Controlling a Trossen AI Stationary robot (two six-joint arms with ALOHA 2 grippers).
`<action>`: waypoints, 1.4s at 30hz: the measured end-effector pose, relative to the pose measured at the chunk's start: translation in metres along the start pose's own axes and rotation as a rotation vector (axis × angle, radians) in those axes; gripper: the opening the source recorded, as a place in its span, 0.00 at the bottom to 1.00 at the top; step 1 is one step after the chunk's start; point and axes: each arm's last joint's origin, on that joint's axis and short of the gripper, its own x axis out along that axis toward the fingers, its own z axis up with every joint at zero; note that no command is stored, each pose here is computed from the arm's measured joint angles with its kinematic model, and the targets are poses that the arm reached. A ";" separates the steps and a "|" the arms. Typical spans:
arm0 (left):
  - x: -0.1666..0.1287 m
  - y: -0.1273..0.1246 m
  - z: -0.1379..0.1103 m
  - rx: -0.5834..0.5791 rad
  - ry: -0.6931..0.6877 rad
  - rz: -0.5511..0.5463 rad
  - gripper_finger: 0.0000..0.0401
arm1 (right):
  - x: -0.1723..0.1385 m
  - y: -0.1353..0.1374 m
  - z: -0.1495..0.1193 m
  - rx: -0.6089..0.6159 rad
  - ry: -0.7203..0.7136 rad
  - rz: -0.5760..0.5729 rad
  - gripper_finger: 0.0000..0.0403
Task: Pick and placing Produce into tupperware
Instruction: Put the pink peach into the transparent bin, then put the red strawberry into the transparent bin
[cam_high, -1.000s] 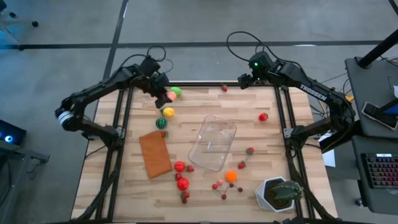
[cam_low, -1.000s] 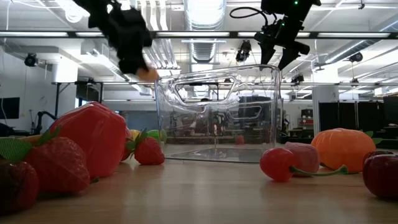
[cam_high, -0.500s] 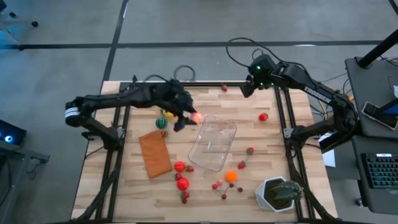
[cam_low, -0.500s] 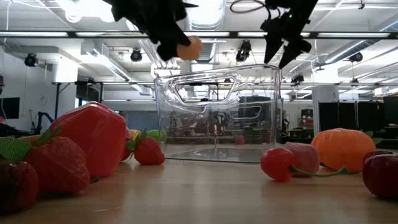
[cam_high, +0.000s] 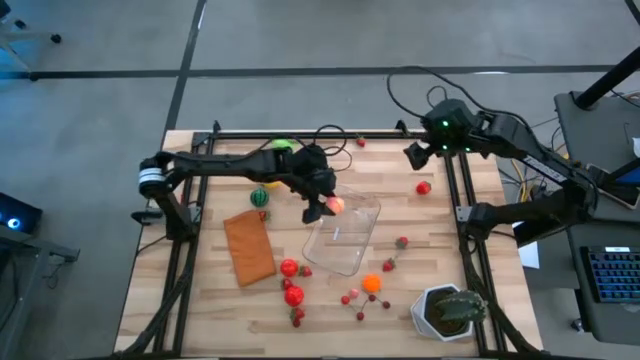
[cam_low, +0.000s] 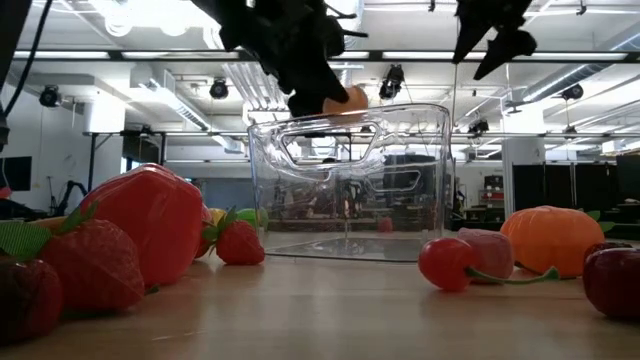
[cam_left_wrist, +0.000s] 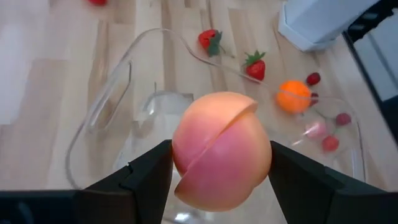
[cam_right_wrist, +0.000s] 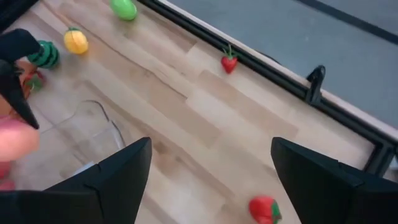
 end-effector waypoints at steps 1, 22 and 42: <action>0.003 0.001 0.000 -0.019 0.000 -0.002 0.57 | -0.003 -0.001 -0.003 0.014 -0.001 0.004 0.80; 0.008 -0.004 0.006 -0.150 -0.060 -0.025 0.85 | -0.028 -0.006 -0.030 0.071 -0.002 0.044 0.80; -0.103 -0.045 -0.033 -0.234 -0.008 -0.006 0.85 | -0.009 0.006 -0.011 -0.008 -0.062 0.065 0.80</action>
